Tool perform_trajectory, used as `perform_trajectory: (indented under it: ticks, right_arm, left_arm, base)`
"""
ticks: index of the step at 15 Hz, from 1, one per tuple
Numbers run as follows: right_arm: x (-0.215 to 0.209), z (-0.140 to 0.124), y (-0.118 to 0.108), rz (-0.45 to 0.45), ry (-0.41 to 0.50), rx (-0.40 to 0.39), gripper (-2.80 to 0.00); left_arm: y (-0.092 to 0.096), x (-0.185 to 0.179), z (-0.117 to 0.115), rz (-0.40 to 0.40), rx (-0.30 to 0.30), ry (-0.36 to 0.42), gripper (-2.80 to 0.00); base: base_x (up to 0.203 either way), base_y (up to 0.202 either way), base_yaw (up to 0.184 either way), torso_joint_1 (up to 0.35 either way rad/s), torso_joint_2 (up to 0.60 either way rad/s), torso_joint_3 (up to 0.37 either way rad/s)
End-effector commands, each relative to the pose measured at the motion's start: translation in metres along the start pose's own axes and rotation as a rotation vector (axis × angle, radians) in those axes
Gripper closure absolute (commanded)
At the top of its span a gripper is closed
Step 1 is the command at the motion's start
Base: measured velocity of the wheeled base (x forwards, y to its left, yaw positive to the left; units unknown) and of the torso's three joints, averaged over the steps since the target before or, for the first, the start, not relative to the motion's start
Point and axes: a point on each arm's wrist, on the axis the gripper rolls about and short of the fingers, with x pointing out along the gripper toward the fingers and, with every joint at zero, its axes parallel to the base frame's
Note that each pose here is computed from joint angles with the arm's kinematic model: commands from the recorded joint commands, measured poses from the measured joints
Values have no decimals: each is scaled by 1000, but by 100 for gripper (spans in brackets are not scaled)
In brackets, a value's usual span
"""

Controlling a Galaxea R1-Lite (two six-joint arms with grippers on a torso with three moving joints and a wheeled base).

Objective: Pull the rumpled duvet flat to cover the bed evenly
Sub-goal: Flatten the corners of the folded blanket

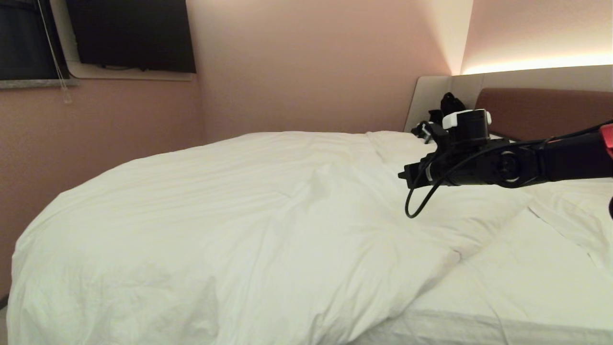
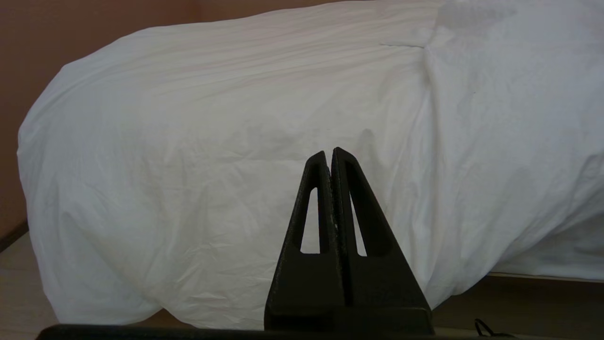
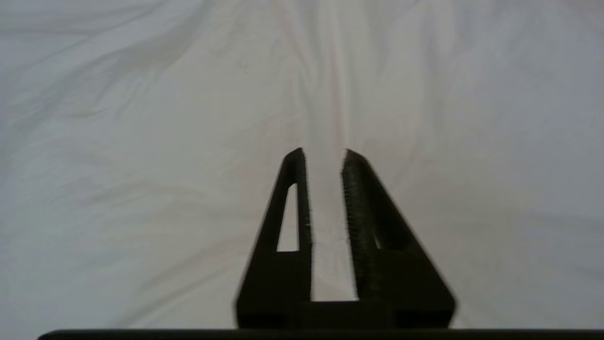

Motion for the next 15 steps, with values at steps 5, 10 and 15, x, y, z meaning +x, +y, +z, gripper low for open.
perform_trajectory:
  ticks: [5,10,15]
  right_arm:
    - [26,-28,-3,19,417,59,-280]
    - [44,-42,-5,11,567,152,-280]
    - [61,-60,-6,4,634,171,-280]
  left_arm:
    - [0,0,0,0,1,2,0]
    - [0,0,0,0,1,2,0]
    - [0,0,0,0,1,2,0]
  base:
    - [0,0,0,0,0,0]
    - [0,0,0,0,0,0]
    - [0,0,0,0,0,0]
